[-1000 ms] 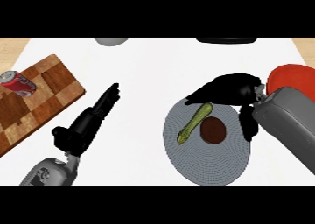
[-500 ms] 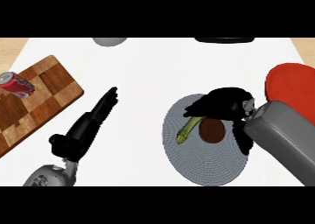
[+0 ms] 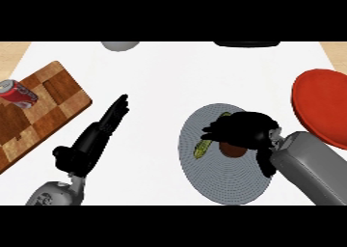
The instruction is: Pick the cupcake from the placemat and place it in the bowl
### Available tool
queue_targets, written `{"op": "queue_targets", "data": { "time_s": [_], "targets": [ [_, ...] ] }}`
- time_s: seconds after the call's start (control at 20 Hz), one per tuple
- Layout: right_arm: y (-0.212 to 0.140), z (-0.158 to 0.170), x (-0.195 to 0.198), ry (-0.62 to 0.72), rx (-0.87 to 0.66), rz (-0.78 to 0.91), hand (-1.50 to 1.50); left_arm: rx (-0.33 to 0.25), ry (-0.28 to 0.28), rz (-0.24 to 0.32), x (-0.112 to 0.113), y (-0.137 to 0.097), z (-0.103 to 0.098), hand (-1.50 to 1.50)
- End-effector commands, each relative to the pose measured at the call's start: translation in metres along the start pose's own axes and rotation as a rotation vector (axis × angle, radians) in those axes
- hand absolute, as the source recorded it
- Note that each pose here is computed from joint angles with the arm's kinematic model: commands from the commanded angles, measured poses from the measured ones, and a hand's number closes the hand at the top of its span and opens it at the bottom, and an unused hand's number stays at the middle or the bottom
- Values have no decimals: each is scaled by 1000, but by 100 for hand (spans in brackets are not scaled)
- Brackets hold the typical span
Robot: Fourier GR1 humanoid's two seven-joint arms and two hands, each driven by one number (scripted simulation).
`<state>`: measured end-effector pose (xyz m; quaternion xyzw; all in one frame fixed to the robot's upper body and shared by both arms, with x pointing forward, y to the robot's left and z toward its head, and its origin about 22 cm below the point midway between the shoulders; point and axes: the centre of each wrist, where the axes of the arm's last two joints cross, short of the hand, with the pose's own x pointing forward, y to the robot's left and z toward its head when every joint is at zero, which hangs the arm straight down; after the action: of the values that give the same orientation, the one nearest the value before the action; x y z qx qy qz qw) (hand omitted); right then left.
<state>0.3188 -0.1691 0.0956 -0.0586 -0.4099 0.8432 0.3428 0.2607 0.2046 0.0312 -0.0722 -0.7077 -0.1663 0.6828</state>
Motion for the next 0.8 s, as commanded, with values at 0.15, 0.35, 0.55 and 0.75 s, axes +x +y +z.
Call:
{"op": "queue_targets", "data": {
  "time_s": [0.15, 0.35, 0.55, 0.75],
  "targets": [
    [26, -1, -8, 3, -113, 39, -150, -3, -6, -1, -10, 0, 5, 0],
    [37, -13, -22, 51, -136, 60, -150, -25, -2, -12, -9, 7, 11, 0],
    [46, -13, -19, 67, -138, 45, -150, -4, -3, 2, -5, 2, -10, 0],
    [45, -9, -42, 92, -110, 30, -150, -20, 10, 2, 3, 5, 3, 0]
  ]
}}
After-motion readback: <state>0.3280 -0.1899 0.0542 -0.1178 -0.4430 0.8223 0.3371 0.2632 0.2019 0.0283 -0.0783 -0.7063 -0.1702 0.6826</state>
